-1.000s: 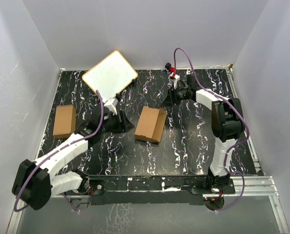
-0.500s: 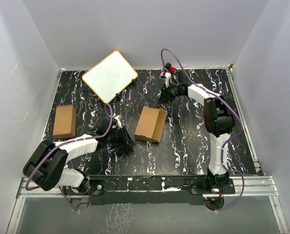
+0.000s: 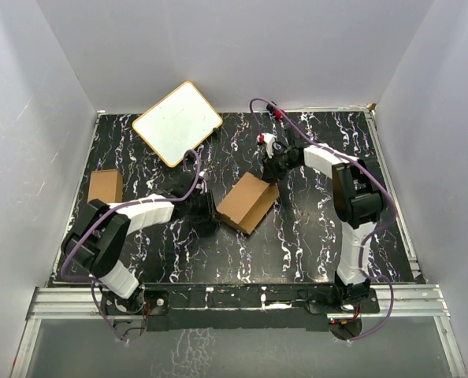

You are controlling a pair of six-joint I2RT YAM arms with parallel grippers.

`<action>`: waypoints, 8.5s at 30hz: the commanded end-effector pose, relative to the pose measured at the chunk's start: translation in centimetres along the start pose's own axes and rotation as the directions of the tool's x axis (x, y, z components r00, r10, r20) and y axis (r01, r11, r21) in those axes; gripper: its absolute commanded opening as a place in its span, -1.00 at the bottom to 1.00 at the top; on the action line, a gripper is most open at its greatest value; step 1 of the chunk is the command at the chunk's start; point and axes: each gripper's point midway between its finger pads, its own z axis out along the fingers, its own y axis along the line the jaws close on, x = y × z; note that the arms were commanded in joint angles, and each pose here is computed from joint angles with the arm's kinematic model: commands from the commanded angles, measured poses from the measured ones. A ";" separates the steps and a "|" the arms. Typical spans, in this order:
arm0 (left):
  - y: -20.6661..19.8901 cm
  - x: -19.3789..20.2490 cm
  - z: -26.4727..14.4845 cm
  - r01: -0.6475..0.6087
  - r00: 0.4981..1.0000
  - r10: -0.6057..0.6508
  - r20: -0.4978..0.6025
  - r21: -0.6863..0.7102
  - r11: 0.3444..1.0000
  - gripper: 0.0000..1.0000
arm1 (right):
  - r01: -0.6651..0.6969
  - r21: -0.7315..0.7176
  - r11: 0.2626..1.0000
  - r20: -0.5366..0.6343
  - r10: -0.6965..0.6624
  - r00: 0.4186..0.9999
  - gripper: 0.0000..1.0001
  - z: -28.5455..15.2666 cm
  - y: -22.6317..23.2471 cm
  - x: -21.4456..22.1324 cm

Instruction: Fold the paper box

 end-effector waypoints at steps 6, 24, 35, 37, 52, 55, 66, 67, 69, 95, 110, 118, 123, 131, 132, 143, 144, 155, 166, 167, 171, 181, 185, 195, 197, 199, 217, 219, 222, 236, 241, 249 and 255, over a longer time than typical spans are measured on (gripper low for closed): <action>0.3 -4.2 0.0 -0.153 0.987 0.157 0.034 -0.110 0.982 -0.43 | 0.169 0.002 0.986 0.000 -0.169 0.986 -0.71 -3.9 4.7 0.7; -3.8 -9.7 4.8 -0.386 0.920 0.384 -0.081 -0.013 0.922 -0.32 | 0.279 -0.235 0.931 -0.091 -0.307 0.947 -0.70 -4.9 15.5 7.4; -3.4 -15.4 3.1 -0.395 0.917 0.399 -0.018 -0.175 0.902 -0.05 | 0.330 -0.309 0.892 -0.085 -0.371 0.925 -0.48 -5.9 17.6 7.9; -2.7 -17.3 1.0 -0.367 0.921 0.387 0.043 -0.236 0.900 0.03 | 0.344 -0.307 0.887 -0.074 -0.383 0.921 -0.42 -6.6 17.8 7.9; -9.1 -9.6 -12.5 -0.543 0.756 0.402 0.517 0.151 0.826 0.08 | 0.627 -0.182 0.758 0.287 -0.569 0.771 0.21 -10.7 19.5 0.0; -10.3 -5.2 -13.8 -0.692 0.628 0.434 0.646 0.210 0.690 0.07 | 0.782 -0.084 0.618 0.395 -0.700 0.595 0.75 -10.7 20.1 -0.9; -12.9 7.5 -11.4 -0.967 0.234 0.630 0.741 0.110 0.231 0.07 | 0.852 -0.075 0.517 0.331 -0.793 0.511 0.88 -8.0 17.8 3.2; -13.0 7.9 -10.9 -0.973 0.212 0.648 0.731 0.095 0.211 0.07 | 0.851 -0.072 0.520 0.328 -0.793 0.513 0.88 -7.9 17.7 3.5; -12.7 8.7 -9.2 -0.982 0.171 0.700 0.694 0.066 0.175 0.07 | 0.846 -0.072 0.529 0.329 -0.788 0.521 0.89 -7.9 17.6 3.9; -11.6 9.2 -1.4 -0.985 0.108 0.833 0.542 -0.056 0.164 -0.20 | 0.821 -0.059 0.568 0.332 -0.765 0.552 0.19 -7.9 16.4 4.9; -11.6 8.9 0.0 -0.981 0.109 0.835 0.539 -0.075 0.177 -0.20 | 0.847 -0.087 0.524 0.300 -0.797 0.524 0.05 -6.1 16.8 5.7; -11.8 8.6 0.5 -0.976 0.130 0.833 0.537 -0.080 0.204 -0.22 | 0.852 -0.101 0.514 0.298 -0.801 0.519 0.03 -5.6 17.1 5.9; -11.7 8.8 0.6 -0.976 0.136 0.832 0.538 -0.072 0.206 -0.30 | 0.852 -0.102 0.514 0.299 -0.801 0.519 0.01 -5.5 17.2 5.9; -11.7 8.9 0.8 -0.974 0.150 0.829 0.538 -0.064 0.218 -0.52 | 0.851 -0.109 0.514 0.295 -0.801 0.521 -0.01 -5.3 17.2 6.1; -11.6 8.9 0.8 -0.974 0.152 0.831 0.536 -0.063 0.219 -0.57 | 0.850 -0.110 0.516 0.294 -0.799 0.524 -0.01 -5.3 17.2 6.2; -11.3 8.8 0.8 -0.968 0.172 0.830 0.531 -0.065 0.242 -1.00 | 0.844 -0.112 0.524 0.282 -0.798 0.533 -0.03 -5.2 17.0 6.3; -11.2 8.8 0.8 -0.967 0.178 0.829 0.531 -0.064 0.248 -1.00 | 0.843 -0.111 0.526 0.280 -0.798 0.534 -0.03 -5.2 16.9 6.3; -10.9 8.8 0.5 -0.963 0.194 0.823 0.534 -0.057 0.263 -1.00 | 0.839 -0.108 0.533 0.263 -0.798 0.541 -0.06 -5.1 16.6 6.4; -10.6 8.8 0.3 -0.957 0.214 0.813 0.542 -0.050 0.286 -1.00 | 0.844 -0.096 0.527 0.261 -0.805 0.533 -0.08 -5.5 16.7 6.1; -10.6 8.7 0.2 -0.956 0.217 0.810 0.545 -0.050 0.290 -1.00 | 0.844 -0.095 0.527 0.258 -0.806 0.532 -0.08 -5.5 16.7 6.2; -10.5 8.8 0.1 -0.954 0.223 0.804 0.551 -0.046 0.297 -1.00 | 0.842 -0.101 0.530 0.236 -0.810 0.538 -0.12 -5.3 16.2 6.6; -10.4 8.7 -0.2 -0.948 0.242 0.791 0.562 -0.037 0.316 -1.00 | 0.838 -0.113 0.534 0.203 -0.813 0.546 -0.21 -5.0 15.7 7.4; -10.3 8.7 -0.3 -0.943 0.258 0.782 0.567 -0.030 0.332 -1.00 | 0.834 -0.119 0.538 0.201 -0.810 0.551 -0.23 -4.9 15.6 7.5; -10.2 8.3 -0.5 -0.924 0.298 0.758 0.580 -0.023 0.381 -1.00 | 0.832 -0.122 0.542 0.197 -0.808 0.555 -0.24 -4.8 15.5 7.5; -10.3 8.2 -0.6 -0.921 0.303 0.754 0.583 -0.022 0.388 -1.00 | 0.832 -0.121 0.542 0.197 -0.808 0.555 -0.24 -4.8 15.5 7.5; -10.2 8.2 -0.6 -0.919 0.308 0.751 0.584 -0.020 0.393 -1.00 | 0.832 -0.122 0.541 0.197 -0.808 0.555 -0.24 -4.8 15.5 7.5; -9.7 8.3 -0.7 -0.901 0.350 0.721 0.598 0.004 0.434 -1.00 | 0.830 -0.124 0.543 0.192 -0.808 0.557 -0.24 -4.8 15.4 7.7; -9.7 8.3 -0.7 -0.900 0.352 0.719 0.600 0.005 0.437 -1.00 | 0.830 -0.124 0.544 0.192 -0.807 0.558 -0.25 -4.8 15.4 7.7; -9.7 8.3 -0.6 -0.898 0.356 0.717 0.599 0.007 0.440 -1.00 | 0.831 -0.123 0.543 0.192 -0.808 0.557 -0.24 -4.8 15.4 7.6; -9.3 8.4 -0.5 -0.890 0.373 0.705 0.603 0.018 0.456 -1.00 | 0.830 -0.128 0.542 0.192 -0.808 0.557 -0.25 -4.7 15.5 7.8; -9.3 8.5 -0.4 -0.888 0.379 0.701 0.604 0.024 0.460 -1.00 | 0.830 -0.131 0.542 0.192 -0.808 0.558 -0.25 -4.7 15.5 7.9; -8.9 8.5 -0.4 -0.881 0.393 0.695 0.603 0.028 0.473 -1.00 | 0.829 -0.134 0.543 0.192 -0.807 0.559 -0.25 -4.7 15.5 7.9; -9.3 8.4 -0.5 -0.877 0.396 0.679 0.618 0.036 0.479 -1.00 | 0.829 -0.137 0.542 0.193 -0.807 0.559 -0.25 -4.6 15.6 7.9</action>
